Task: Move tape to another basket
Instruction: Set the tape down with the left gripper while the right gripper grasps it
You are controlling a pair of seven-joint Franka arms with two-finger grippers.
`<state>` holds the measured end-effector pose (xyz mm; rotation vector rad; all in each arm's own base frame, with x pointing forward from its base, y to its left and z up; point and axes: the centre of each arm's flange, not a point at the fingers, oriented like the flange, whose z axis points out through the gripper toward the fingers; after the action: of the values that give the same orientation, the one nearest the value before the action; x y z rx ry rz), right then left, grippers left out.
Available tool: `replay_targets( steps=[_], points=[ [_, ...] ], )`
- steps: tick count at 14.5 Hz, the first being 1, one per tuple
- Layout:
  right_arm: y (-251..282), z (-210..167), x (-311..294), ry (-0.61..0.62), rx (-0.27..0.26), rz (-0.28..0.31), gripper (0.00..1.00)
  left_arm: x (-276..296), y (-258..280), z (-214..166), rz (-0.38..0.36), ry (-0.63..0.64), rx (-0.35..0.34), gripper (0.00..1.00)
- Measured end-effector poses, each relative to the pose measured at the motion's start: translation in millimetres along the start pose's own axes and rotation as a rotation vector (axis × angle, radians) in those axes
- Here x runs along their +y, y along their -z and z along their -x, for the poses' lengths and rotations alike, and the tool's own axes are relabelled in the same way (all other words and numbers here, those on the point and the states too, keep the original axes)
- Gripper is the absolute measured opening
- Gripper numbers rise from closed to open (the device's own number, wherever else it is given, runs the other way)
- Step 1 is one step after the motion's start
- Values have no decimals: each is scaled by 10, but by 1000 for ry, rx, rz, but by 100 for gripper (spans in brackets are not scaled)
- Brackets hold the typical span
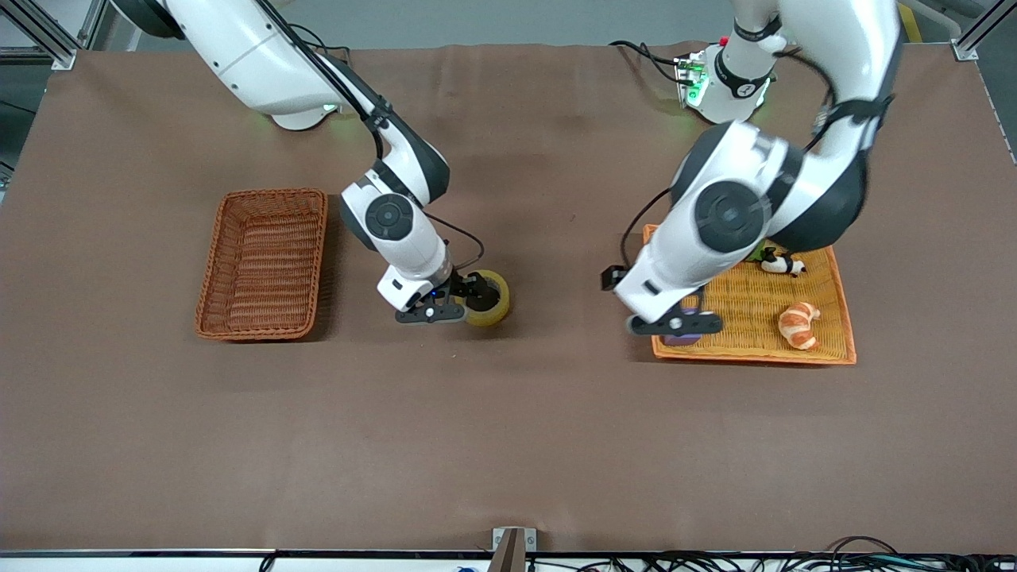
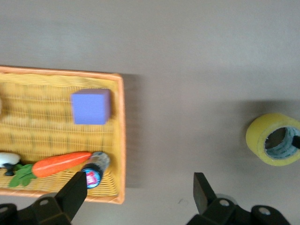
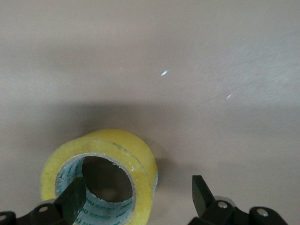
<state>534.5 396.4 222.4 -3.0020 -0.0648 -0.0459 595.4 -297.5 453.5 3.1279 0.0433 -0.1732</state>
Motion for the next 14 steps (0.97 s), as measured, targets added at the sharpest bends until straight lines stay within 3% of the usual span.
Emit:
replay_targets(
  steps=[4,6,10,12,14],
  points=[
    [-199,169,-153,42,-28,17,97,-540,466,194,-3,65,54,100],
    [-272,231,-194,75,-32,37,81,-732,642,339,-8,89,78,100],
    [-298,250,-174,80,-56,69,37,-1015,801,436,-14,85,100,100],
    [-271,226,-132,47,-90,107,24,-1051,819,449,-15,79,103,100],
    [-113,129,-83,-7,-100,137,22,-1198,864,421,-15,59,109,100]
  ],
)
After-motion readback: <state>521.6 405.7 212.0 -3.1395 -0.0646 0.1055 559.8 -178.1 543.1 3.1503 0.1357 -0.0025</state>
